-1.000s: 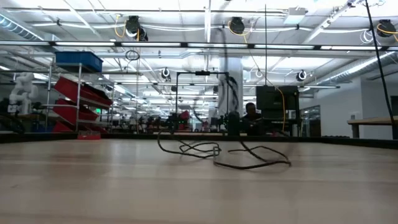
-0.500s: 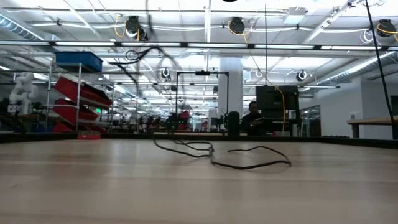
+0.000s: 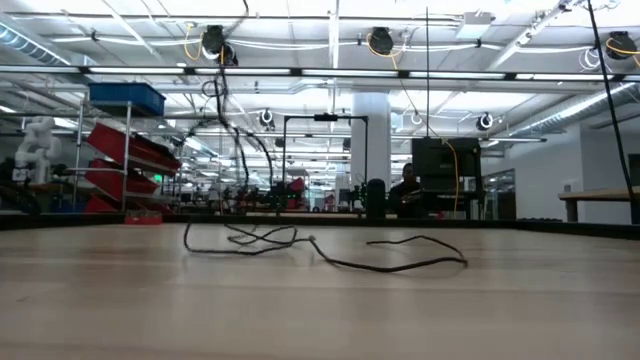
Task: Coil cords
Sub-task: Uncoil the black wire from the spool
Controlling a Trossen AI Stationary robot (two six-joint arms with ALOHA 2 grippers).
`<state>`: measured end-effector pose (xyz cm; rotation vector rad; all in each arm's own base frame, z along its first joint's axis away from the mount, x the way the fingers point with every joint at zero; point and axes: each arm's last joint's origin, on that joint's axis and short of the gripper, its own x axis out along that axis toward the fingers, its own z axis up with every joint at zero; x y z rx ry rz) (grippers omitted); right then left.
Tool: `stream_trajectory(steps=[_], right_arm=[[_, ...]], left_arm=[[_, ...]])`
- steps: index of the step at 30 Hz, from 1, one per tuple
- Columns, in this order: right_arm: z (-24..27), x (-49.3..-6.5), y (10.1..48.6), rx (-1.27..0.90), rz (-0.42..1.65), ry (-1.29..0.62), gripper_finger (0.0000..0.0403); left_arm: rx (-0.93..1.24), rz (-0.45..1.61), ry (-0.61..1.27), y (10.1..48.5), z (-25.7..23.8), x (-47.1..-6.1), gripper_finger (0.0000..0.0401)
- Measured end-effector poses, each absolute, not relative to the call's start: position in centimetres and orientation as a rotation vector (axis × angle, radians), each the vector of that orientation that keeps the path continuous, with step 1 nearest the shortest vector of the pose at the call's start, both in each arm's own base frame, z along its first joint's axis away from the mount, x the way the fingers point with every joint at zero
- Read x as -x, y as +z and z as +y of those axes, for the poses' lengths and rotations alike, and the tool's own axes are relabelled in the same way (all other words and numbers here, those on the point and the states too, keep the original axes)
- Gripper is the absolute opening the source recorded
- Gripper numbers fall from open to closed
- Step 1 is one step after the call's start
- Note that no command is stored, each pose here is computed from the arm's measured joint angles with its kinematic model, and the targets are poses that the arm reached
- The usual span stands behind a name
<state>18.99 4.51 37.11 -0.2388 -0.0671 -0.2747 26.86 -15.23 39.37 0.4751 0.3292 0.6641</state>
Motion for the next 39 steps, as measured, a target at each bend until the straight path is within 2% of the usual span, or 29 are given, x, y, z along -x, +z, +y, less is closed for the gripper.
stream_trajectory(steps=[10,17,22,26,34,39], right_arm=[[4.3,-15.4,37.9,0.188,-0.074,-0.217,0.0],[4.2,-15.0,37.9,0.171,-0.068,-0.209,0.0],[4.2,-15.0,37.6,0.161,-0.044,-0.206,0.0],[4.2,-15.1,37.6,0.153,-0.042,-0.205,0.0],[4.2,-15.1,37.2,0.138,-0.009,-0.202,0.0],[4.3,-15.1,37.2,0.13,-0.008,-0.201,0.0]], left_arm=[[-0.376,0.485,0.663,35.7,-9.7,-29.6,0.0001],[-0.264,0.625,0.503,31.7,-7.5,-30.6,0.0001],[-0.165,0.726,0.256,30.2,-7.6,-30.6,0.0004],[-0.167,0.729,0.2,30.4,-8.4,-30.5,0.003],[-0.145,0.654,0.147,32.7,-9.5,-28.9,0.0116],[-0.187,0.576,0.177,33.7,-9.9,-28.5,0.0153]])
